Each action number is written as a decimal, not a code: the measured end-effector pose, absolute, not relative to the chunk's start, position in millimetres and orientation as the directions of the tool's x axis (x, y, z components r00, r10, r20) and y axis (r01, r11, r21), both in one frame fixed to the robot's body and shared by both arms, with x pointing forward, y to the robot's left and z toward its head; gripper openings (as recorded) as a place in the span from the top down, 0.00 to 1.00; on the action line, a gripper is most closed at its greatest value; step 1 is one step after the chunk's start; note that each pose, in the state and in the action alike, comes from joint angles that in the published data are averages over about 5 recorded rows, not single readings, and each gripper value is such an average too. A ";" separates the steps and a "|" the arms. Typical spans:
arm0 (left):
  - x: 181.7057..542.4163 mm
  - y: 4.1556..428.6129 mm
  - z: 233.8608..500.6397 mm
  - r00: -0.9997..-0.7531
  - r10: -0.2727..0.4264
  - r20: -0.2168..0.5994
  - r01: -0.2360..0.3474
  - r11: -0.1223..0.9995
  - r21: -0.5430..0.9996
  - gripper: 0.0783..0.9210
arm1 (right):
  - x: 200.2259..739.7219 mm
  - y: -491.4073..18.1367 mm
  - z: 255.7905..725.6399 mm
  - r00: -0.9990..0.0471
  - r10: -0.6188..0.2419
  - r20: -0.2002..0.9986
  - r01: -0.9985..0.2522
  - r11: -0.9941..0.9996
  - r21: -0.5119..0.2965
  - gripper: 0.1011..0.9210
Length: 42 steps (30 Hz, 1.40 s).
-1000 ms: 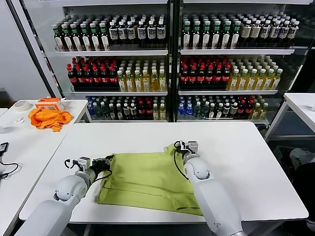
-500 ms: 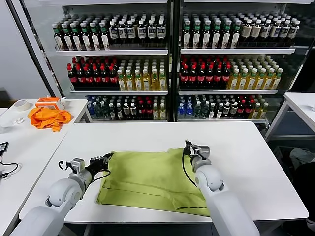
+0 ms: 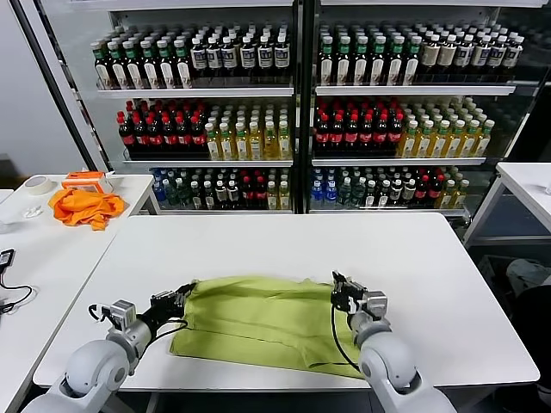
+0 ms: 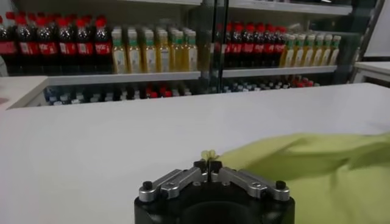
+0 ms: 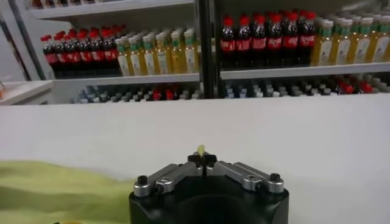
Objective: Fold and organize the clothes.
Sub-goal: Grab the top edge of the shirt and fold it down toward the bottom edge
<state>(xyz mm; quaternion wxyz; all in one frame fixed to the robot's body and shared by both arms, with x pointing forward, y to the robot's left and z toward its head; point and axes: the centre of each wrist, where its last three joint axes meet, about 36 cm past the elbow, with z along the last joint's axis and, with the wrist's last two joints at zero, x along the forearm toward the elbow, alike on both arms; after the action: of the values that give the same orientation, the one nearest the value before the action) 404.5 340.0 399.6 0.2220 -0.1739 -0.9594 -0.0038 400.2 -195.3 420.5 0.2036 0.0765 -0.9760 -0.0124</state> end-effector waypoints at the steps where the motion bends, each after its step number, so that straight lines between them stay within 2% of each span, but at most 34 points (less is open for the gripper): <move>1: 403.4 340.2 398.8 -0.840 0.333 0.429 0.337 0.939 -0.070 1.00 | 398.1 -196.5 420.2 -0.904 -0.153 0.399 -0.143 0.988 0.054 0.99; 17: 388.3 342.6 388.8 -0.826 0.330 0.457 0.337 0.939 -0.070 1.00 | 376.8 -198.6 424.3 -0.894 -0.176 0.413 -0.172 0.984 0.049 0.99; 26: 385.8 339.6 389.3 -0.829 0.318 0.461 0.332 0.942 -0.053 0.98 | 363.7 -199.0 420.1 -0.880 -0.189 0.435 -0.191 0.981 0.039 0.99; 29: 384.2 338.1 391.1 -0.831 0.312 0.460 0.327 0.944 -0.049 0.91 | 360.2 -200.1 420.2 -0.877 -0.186 0.444 -0.190 0.981 0.035 0.93; 36: 386.2 332.2 404.0 -0.854 0.292 0.431 0.307 0.951 -0.035 0.66 | 350.1 -203.4 426.4 -0.879 -0.173 0.444 -0.182 0.983 0.022 0.69; 42: 380.0 315.4 405.8 -0.864 0.236 0.444 0.251 0.968 -0.026 0.48 | 337.2 -205.8 436.1 -0.889 -0.162 0.429 -0.175 0.984 0.009 0.49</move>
<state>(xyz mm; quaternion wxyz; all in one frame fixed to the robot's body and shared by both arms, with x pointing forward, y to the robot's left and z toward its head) 380.0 315.4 405.8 0.2278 -0.1260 -0.9654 -0.0164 337.2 -205.8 436.1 0.2195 0.0869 -0.9716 0.0149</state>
